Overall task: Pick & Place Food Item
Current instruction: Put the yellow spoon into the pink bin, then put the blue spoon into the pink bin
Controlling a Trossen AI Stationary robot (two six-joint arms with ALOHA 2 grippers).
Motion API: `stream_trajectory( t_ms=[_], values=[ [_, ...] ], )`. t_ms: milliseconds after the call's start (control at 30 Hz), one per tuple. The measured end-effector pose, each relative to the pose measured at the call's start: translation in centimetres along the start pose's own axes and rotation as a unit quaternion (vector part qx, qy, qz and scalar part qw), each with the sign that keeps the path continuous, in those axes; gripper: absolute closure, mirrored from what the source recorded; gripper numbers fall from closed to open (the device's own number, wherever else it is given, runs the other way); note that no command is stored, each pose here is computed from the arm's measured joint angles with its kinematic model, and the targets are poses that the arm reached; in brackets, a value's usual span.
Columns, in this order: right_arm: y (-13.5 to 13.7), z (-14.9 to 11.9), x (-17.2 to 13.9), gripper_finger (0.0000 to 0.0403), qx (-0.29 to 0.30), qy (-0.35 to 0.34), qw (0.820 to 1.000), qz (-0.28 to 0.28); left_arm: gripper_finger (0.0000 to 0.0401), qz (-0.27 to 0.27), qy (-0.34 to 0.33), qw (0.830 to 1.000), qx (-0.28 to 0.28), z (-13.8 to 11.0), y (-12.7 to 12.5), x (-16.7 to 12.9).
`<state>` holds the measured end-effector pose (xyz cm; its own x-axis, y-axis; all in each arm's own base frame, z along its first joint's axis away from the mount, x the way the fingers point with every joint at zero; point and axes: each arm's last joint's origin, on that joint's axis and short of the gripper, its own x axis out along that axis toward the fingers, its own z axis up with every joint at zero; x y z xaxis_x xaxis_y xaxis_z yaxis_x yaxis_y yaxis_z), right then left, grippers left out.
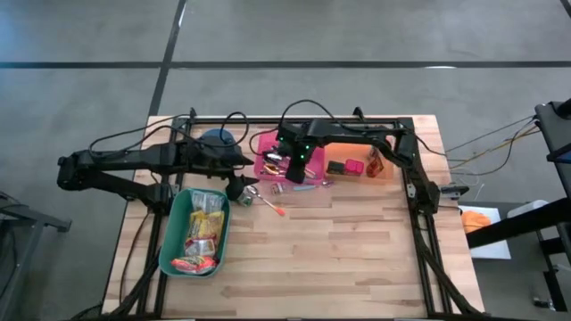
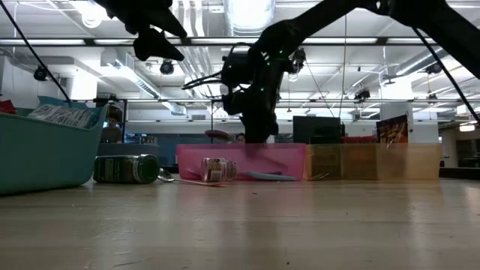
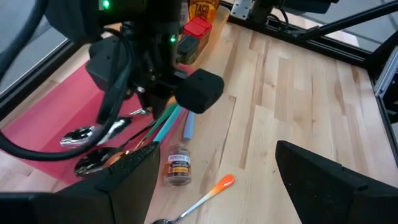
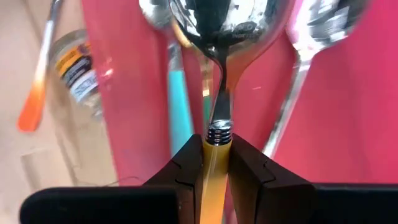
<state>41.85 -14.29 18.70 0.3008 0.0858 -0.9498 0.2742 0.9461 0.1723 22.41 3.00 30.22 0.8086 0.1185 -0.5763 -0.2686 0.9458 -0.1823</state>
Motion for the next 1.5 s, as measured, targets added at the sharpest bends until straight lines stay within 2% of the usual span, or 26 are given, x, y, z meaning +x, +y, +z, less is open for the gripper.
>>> stream_trajectory(
  t_ms=[600, 833, 900, 1067, 1200, 1367, 1500],
  values=[
    [-0.2, -0.8, 3.4, 0.0361, 0.002, 0.060, 0.998, 0.016, 0.0081, 0.001, 0.004, 1.000, -0.002, -0.1, 0.0, 0.0],
    [-0.2, -0.7, 3.5, 0.0361, 0.001, 0.060, 0.998, 0.016, 0.0081, 0.001, 0.004, 1.000, -0.002, -0.1, 0.0, 0.0],
    [-0.3, -0.8, 3.5, 0.0344, 0.005, 0.060, 0.998, 0.015, 0.0081, 0.001, 0.004, 1.000, -0.002, -0.1, 0.0, 0.0],
    [-0.3, -0.8, 3.5, 0.0258, 0.013, 0.061, 0.998, 0.012, 0.0081, 0.001, 0.004, 1.000, -0.002, -0.1, 0.0, 0.0],
    [-0.3, -0.8, 3.5, 0.0205, 0.023, 0.061, 0.998, 0.011, 0.0081, 0.001, 0.004, 1.000, -0.002, -0.1, 0.0, 0.0],
    [-0.3, -0.7, 3.5, 0.0164, 0.030, 0.059, 0.998, 0.011, 0.0081, 0.001, 0.005, 1.000, -0.002, -0.1, 0.0, 0.0],
    [0.0, -0.2, 2.7, 0.0153, 0.040, 0.056, 0.998, 0.013, 0.0081, 0.001, 0.005, 1.000, -0.002, -0.1, 0.0, 0.0]
  ],
)
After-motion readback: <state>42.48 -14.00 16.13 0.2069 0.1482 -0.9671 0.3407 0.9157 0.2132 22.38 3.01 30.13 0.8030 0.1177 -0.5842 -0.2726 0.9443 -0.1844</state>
